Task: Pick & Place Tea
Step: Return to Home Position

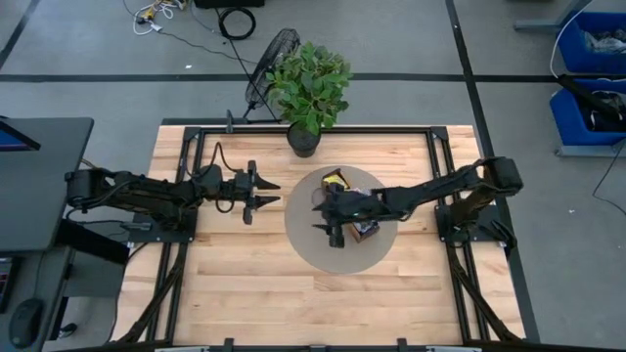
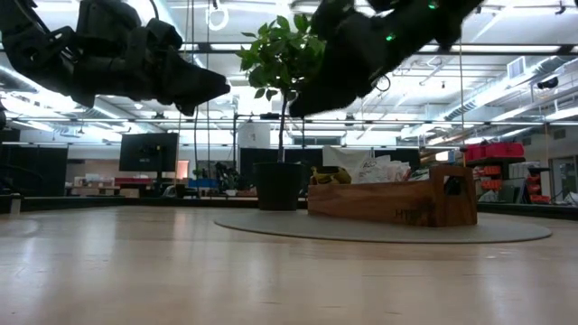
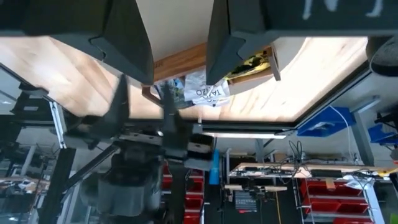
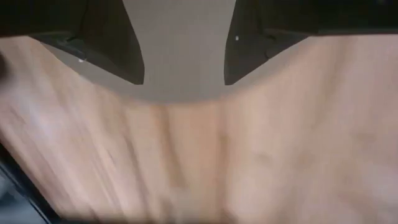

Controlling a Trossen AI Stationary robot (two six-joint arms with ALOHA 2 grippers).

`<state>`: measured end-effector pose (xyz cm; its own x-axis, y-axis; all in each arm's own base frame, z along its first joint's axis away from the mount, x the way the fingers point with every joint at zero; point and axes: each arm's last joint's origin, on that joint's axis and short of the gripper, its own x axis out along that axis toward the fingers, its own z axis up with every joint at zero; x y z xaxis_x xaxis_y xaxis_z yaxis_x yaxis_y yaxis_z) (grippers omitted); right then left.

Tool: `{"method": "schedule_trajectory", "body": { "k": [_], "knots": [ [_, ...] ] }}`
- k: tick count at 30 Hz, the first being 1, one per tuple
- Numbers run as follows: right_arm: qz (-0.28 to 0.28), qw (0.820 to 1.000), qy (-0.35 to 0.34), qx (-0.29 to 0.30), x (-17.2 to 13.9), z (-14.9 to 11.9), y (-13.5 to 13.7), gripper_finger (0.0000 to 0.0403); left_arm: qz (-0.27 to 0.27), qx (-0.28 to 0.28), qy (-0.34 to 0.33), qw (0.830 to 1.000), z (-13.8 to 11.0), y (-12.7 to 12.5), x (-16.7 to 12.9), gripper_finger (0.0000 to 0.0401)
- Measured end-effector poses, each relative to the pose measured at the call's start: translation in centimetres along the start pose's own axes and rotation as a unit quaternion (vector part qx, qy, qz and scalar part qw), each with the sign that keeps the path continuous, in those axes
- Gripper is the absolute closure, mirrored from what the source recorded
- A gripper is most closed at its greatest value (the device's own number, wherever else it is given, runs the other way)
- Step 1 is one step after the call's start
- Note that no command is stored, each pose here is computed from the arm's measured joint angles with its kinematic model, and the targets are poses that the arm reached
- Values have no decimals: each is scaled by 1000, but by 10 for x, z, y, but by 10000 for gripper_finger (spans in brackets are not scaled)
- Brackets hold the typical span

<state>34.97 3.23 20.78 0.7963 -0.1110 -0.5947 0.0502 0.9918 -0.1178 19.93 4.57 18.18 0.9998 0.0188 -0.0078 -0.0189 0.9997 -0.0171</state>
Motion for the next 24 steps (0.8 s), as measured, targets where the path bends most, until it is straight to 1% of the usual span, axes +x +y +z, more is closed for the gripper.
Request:
{"method": "schedule_trajectory", "body": {
  "k": [2, 4, 7, 12, 15, 19, 24],
  "knots": [
    [43, 998, -51, -7, -8, -4, 1, 177, 0, -1, -7, 1000, 1, 0, 0, 250],
    [81, 991, -102, -8, -20, -6, 1, 182, -4, -2, -8, 1000, 2, -2, 0, 250],
    [105, 983, -154, -6, -35, -15, 0, 187, -16, 3, -9, 1000, 2, -7, 1, 250],
    [103, 972, -213, 1, -61, -31, -5, 193, -37, 23, -7, 999, 1, -18, 3, 250],
    [104, 968, -227, 4, -72, -41, -7, 198, -45, 37, -13, 998, 2, -25, 4, 250],
    [96, 968, -229, 19, -83, -56, -10, 203, -29, 41, -22, 998, 4, -35, 5, 250],
    [88, 964, -247, 35, -94, -74, -13, 212, -43, 46, -16, 998, 2, -42, 5, 250]
  ]
}}
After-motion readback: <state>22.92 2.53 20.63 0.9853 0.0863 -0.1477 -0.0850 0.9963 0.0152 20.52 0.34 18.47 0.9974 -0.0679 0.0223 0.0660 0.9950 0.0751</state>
